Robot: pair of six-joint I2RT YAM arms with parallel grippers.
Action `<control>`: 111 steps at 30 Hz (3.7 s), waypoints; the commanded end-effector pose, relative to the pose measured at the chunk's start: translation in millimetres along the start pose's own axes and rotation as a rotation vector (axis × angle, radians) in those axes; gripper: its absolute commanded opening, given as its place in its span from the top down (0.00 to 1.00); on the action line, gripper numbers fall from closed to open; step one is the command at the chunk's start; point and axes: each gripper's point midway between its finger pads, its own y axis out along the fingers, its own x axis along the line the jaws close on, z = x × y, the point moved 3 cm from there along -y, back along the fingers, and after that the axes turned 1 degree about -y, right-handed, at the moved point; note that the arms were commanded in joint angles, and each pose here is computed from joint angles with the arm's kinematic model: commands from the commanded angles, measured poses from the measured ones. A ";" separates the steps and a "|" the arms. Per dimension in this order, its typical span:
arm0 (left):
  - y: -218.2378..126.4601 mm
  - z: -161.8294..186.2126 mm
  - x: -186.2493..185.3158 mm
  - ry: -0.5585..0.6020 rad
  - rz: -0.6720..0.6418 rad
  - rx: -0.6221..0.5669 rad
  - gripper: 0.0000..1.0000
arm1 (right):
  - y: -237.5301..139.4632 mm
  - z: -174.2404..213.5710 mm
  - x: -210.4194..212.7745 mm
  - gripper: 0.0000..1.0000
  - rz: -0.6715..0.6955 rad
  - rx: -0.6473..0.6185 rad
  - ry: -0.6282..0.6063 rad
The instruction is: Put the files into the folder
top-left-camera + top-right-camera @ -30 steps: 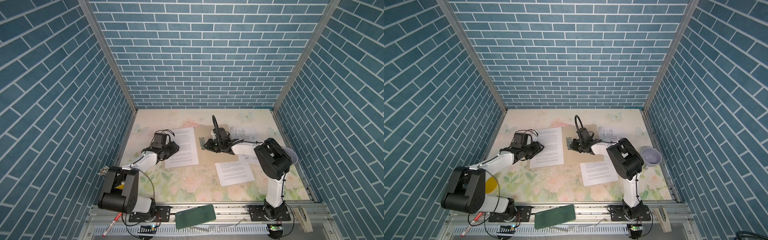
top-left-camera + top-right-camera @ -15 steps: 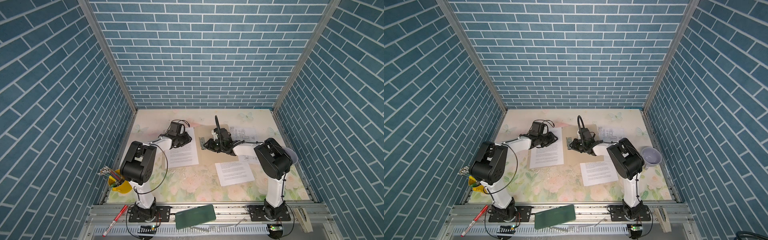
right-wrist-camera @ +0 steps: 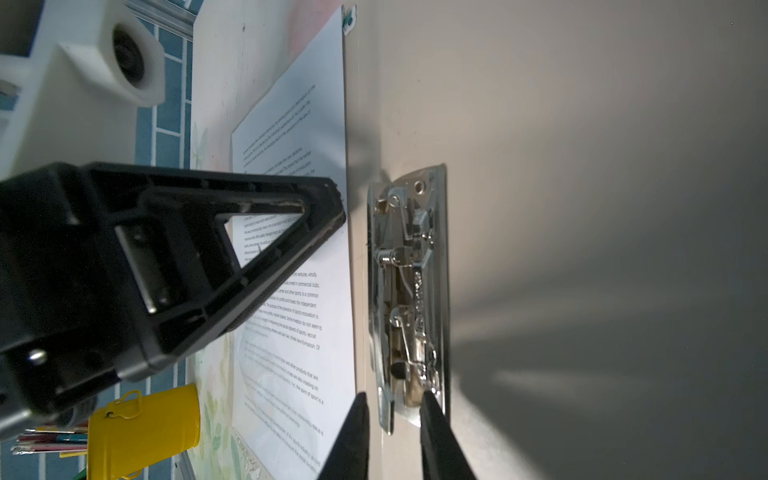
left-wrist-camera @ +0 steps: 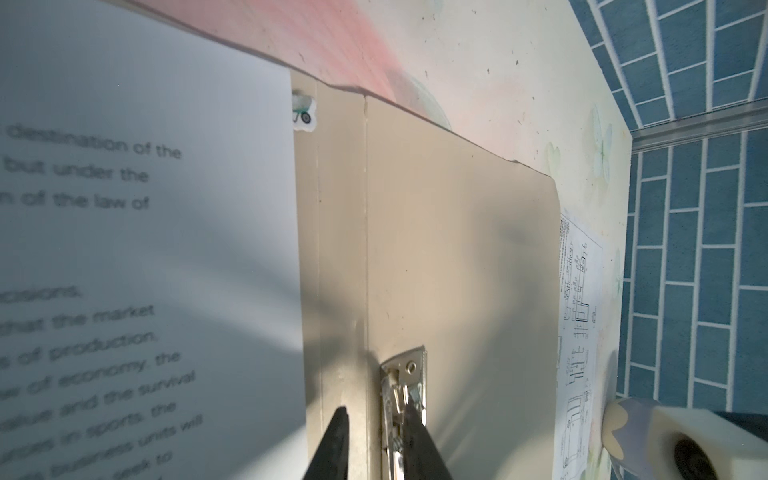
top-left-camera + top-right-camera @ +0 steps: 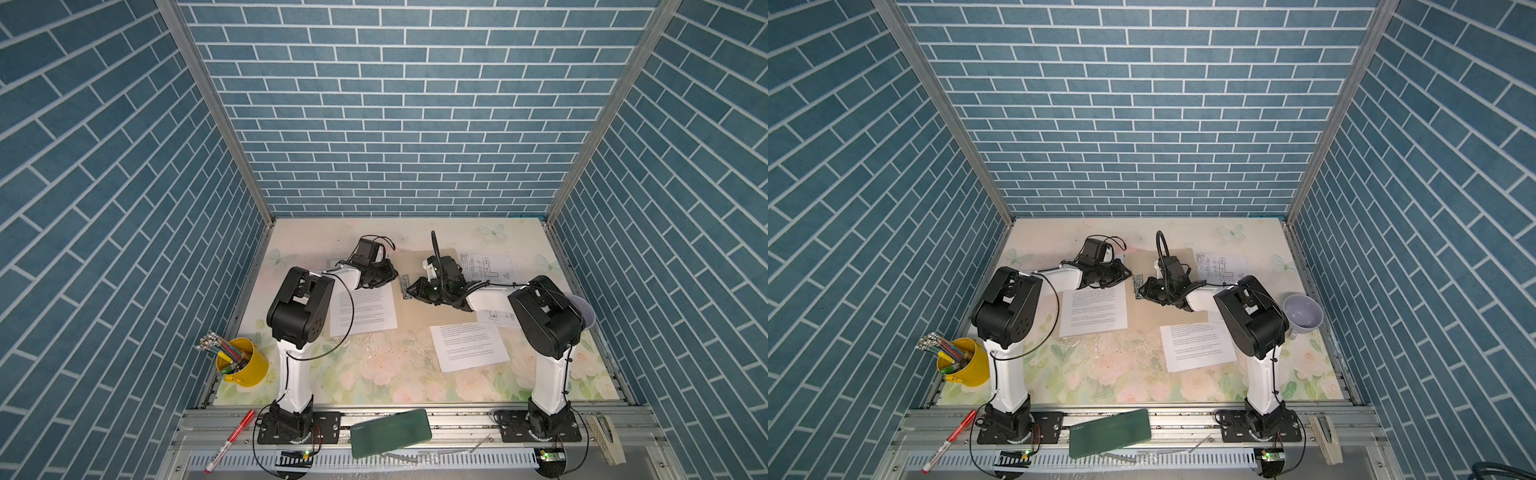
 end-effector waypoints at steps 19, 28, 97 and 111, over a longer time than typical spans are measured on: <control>24.6 6.7 -3.4 -0.021 0.000 0.012 0.85 | 1.3 15.5 -17.0 0.77 0.029 0.036 0.049; 21.6 3.9 -8.1 -0.025 0.012 -0.010 0.86 | 2.9 18.8 -20.6 0.77 0.036 0.047 0.054; 27.2 26.2 14.2 -0.044 -0.065 0.009 0.94 | 17.9 39.0 -42.2 0.98 0.076 0.138 0.079; 34.8 32.8 15.4 -0.023 -0.107 0.039 0.94 | 7.4 69.4 -90.7 1.00 0.369 0.295 0.048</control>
